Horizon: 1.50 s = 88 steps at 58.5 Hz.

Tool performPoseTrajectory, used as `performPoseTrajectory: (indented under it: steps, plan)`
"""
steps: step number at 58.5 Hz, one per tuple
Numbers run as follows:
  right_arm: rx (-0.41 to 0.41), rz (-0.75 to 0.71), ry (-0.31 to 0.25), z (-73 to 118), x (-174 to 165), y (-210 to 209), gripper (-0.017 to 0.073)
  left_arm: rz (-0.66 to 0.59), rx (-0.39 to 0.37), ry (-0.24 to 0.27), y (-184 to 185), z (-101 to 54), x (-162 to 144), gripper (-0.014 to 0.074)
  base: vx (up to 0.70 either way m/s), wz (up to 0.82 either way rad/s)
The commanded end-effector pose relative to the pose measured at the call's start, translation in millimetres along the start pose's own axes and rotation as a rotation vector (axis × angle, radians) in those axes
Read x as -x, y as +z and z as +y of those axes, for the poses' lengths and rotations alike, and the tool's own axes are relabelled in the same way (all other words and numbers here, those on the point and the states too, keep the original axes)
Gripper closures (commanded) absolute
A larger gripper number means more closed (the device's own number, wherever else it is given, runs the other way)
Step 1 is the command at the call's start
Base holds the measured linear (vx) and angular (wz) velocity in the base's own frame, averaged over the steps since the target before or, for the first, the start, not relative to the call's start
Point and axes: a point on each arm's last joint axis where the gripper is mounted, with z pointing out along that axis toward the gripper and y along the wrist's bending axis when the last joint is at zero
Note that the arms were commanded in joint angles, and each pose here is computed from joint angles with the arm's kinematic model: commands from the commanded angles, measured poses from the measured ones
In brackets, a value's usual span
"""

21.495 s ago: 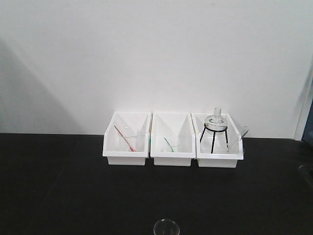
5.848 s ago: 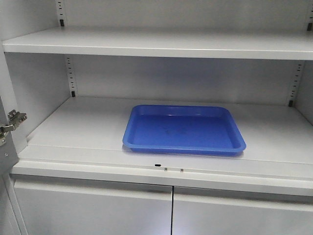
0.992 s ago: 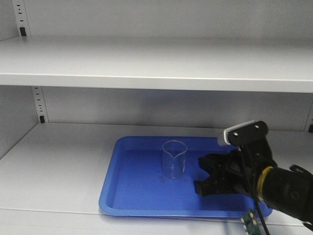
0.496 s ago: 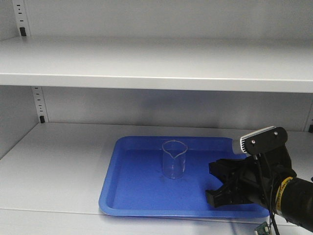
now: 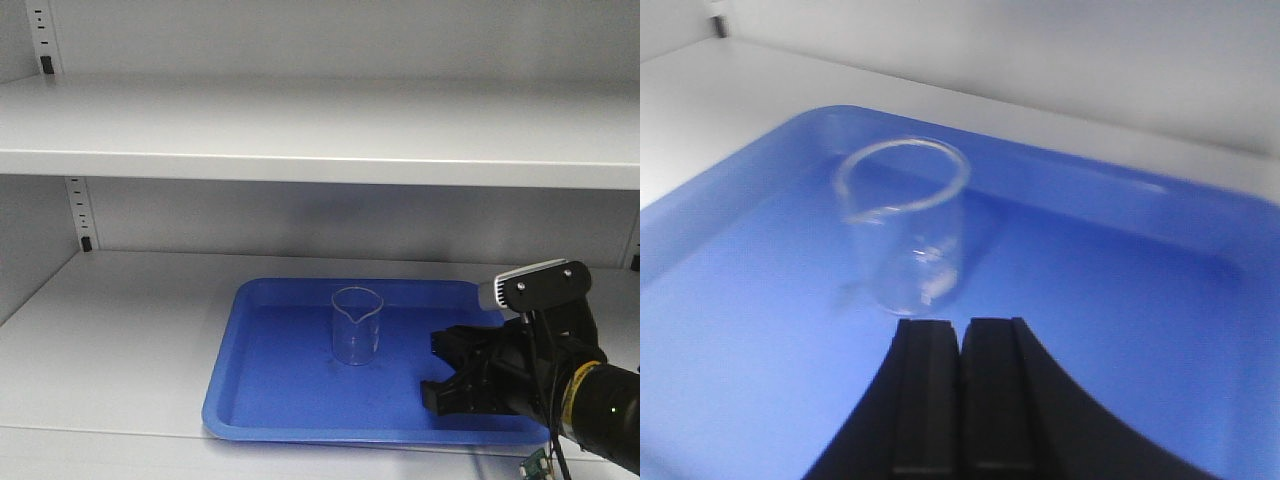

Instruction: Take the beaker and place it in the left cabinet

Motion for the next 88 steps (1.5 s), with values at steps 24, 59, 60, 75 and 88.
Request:
performPoseTrajectory:
  steps: [24,59,60,75,88]
  plan:
    - [-0.171,-0.184,-0.034,-17.3,28.5,-71.1,0.0564,-0.097,-0.013,-0.006,-2.4,-1.1,10.9,0.0590,0.00,0.00]
    - [-0.391,-0.463,0.118,-14.5,-138.9,-191.0,0.0564,-0.097,-0.013,-0.006,-2.4,-1.1,10.9,0.0590,0.00,0.00]
    - [-0.391,-0.458,0.120,-14.2,-146.0,-190.1,0.0564,-0.097,-0.013,-0.006,-2.4,-1.1,10.9,0.0590,0.00,0.00]
    - [-0.388,-0.508,0.115,-8.7,-160.3,-199.9,0.0564,-0.097,-0.013,-0.006,-2.4,-1.1,10.9,0.0590,0.00,0.00]
    - [-0.388,-0.510,0.115,-8.8,-160.1,-199.8,0.0564,-0.097,-0.013,-0.006,-2.4,-1.1,10.9,0.0590,0.00,0.00]
